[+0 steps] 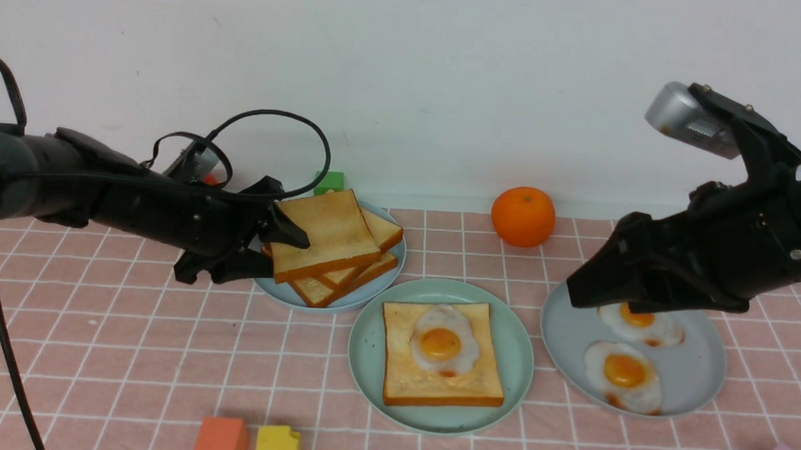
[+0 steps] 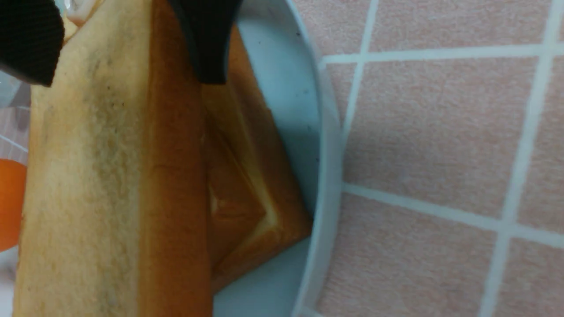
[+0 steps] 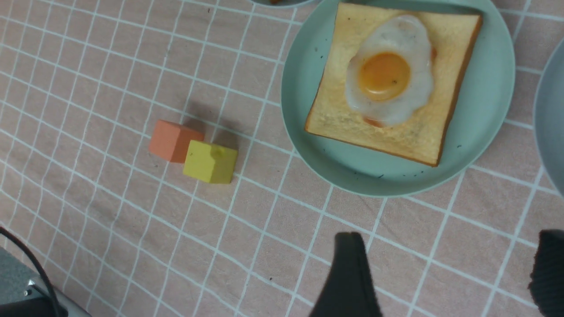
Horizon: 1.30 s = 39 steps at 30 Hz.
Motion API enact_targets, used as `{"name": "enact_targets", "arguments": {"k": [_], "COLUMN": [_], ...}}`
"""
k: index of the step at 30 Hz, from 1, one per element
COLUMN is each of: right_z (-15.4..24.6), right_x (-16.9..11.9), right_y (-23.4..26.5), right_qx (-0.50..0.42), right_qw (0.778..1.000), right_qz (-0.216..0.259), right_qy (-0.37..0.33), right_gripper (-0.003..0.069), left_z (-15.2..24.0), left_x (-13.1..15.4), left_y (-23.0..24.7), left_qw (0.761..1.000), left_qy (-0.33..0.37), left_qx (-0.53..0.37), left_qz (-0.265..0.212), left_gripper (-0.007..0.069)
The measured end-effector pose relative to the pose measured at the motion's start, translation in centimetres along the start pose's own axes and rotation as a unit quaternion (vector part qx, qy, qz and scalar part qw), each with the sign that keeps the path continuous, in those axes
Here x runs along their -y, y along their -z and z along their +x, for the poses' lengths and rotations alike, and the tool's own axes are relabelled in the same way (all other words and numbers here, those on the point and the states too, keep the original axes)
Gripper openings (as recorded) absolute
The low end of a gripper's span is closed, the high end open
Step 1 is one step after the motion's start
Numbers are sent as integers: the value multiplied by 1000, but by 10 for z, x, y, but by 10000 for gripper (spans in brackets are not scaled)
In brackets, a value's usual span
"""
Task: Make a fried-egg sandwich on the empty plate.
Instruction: Use the left arm to grab a slice of bread, then use the left arm to place a slice of bread on the fried egg in the middle
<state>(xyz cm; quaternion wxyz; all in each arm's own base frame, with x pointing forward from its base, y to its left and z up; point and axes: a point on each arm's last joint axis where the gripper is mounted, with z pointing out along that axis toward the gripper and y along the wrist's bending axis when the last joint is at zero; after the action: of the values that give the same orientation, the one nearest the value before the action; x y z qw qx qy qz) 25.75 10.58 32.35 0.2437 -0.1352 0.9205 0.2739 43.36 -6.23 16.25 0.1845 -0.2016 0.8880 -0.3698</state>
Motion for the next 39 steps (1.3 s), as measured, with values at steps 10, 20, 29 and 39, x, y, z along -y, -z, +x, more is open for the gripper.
{"name": "enact_targets", "arguments": {"k": [10, 20, 29, 39], "right_z": [0, 7, 30, 50], "right_x": [-2, -11, -22, -19], "right_y": [0, 20, 54, 65], "right_qx": [-1, 8, 42, 45], "right_qw": [1000, 1000, 999, 996], "right_qz": [-9, -5, 17, 51], "right_qy": [-6, 16, 23, 49], "right_gripper": [540, 540, 540, 540], "left_z": [1, 0, 71, 115], "left_x": [-3, 33, 91, 89], "left_y": [-3, 53, 50, -4], "left_qw": [1000, 993, 968, 977], "left_qy": [-25, -106, -200, -173], "left_qx": [-7, -7, -113, -110], "left_qz": [-4, 42, 104, 52], "left_gripper": [137, 126, 126, 126]}}
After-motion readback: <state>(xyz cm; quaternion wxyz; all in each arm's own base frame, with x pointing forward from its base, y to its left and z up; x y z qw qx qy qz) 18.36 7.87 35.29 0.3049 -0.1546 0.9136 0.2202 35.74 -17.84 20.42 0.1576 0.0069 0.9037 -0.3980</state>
